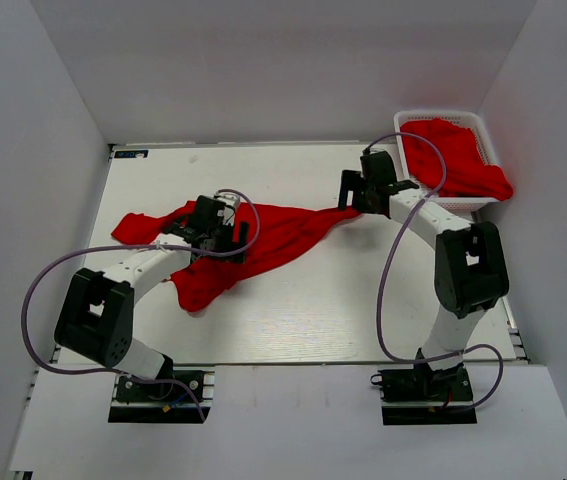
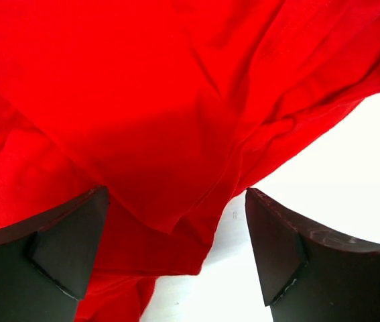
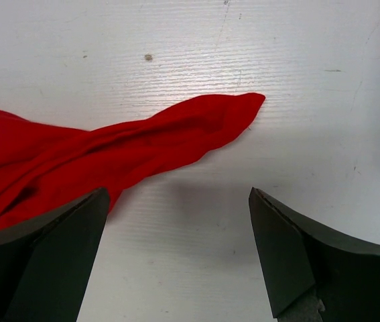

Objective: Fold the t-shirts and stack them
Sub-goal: Flatten out the tshirt

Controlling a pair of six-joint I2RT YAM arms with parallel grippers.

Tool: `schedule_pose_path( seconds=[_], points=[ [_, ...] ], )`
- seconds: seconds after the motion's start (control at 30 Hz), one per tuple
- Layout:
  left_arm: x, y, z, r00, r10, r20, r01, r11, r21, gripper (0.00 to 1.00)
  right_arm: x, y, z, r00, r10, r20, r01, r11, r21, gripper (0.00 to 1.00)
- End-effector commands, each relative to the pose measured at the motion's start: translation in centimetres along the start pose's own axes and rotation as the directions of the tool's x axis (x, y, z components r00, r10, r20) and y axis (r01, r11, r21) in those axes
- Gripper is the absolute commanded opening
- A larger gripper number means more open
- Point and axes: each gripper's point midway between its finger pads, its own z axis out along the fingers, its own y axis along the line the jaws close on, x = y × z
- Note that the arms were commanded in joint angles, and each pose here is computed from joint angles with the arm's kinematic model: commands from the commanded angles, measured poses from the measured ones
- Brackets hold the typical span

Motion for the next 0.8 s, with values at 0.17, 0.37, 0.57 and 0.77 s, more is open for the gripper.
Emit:
schedule_pose_path(
  seconds=[0.17, 0.37, 0.57, 0.77],
  points=[
    [0.8, -0.2, 1.2, 0.996, 0.081, -0.035, -0.08, 0.996, 0.035, 0.88, -1.6, 0.5, 0.6, 1.0, 0.01, 0.006, -0.009, 0.999, -0.05, 0.9],
    [1.3, -0.2, 1.6, 0.994, 0.1, -0.053, -0.098, 0.994, 0.045, 0.77, -2.1, 0.2, 1.0, 1.0, 0.015, 0.006, -0.015, 0.998, -0.053, 0.9],
    [0.2, 0.9, 1.3, 0.996, 0.078, -0.037, -0.079, 0.996, -0.032, 0.27, -1.8, 0.2, 1.8, 1.0, 0.015, -0.015, -0.016, 0.998, -0.059, 0.9],
    [-1.3, 1.1, 0.5, 0.998, 0.068, 0.016, -0.067, 0.996, -0.058, 0.0, -1.5, 0.4, 2.5, 0.999, 0.019, -0.028, -0.021, 0.998, -0.065, 0.9]
  ],
)
